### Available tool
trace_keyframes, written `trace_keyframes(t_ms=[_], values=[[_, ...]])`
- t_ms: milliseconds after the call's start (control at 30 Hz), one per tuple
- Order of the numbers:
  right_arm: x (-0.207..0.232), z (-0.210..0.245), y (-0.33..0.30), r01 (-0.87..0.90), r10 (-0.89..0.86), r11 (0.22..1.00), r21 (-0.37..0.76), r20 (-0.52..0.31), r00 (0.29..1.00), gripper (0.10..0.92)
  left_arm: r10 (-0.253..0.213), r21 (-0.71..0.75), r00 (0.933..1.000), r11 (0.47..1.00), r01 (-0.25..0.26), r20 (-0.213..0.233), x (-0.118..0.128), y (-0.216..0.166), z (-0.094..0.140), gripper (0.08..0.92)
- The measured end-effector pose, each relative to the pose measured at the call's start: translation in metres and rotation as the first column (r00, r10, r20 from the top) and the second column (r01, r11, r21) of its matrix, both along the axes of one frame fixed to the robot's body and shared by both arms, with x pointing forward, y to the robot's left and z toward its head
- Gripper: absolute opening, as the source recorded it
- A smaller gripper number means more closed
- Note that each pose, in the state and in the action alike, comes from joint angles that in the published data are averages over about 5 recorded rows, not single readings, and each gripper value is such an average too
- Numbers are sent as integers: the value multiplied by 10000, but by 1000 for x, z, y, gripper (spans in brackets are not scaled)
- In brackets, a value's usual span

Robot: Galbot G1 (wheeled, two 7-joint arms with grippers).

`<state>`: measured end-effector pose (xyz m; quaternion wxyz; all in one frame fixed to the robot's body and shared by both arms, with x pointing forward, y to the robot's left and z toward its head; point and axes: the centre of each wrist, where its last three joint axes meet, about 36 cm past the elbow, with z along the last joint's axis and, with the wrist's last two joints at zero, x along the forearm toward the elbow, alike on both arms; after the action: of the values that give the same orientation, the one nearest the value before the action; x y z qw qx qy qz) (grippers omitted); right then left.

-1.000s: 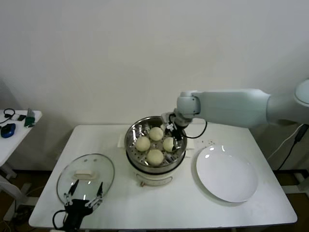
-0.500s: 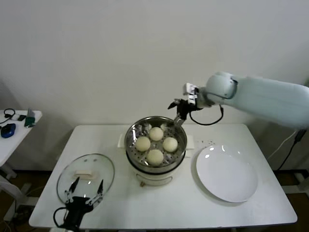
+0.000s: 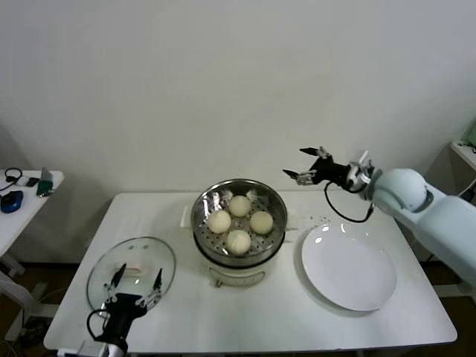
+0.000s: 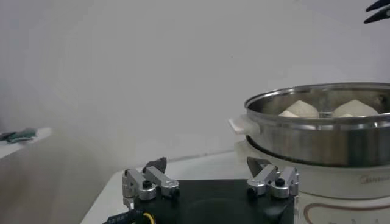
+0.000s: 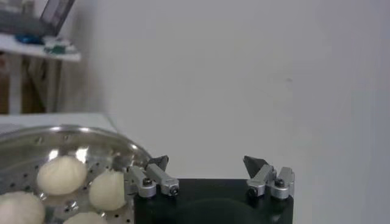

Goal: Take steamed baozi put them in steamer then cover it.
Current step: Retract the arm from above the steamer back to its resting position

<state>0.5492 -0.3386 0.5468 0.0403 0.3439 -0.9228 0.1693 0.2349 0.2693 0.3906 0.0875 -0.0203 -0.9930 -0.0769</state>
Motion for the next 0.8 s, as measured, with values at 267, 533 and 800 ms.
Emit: trace_keyframes(t_ms=[267,533,800], values=[[-65,-80,-33,1555,-1765,9509,2676,561,9827,823,58,518,9999,9986,-64,121,5,2,-3,823],[-180,-186,-49,3639,-3662,8613,3545,-632,9284,823,479,2596,9982,9641,-555,352,5,12,-1,823],[-277,-247,-32,5065,-4764,7845,3578,-1752,8616,823,654,6140,9904,7790,-1269,1218,6,31,-12,823]])
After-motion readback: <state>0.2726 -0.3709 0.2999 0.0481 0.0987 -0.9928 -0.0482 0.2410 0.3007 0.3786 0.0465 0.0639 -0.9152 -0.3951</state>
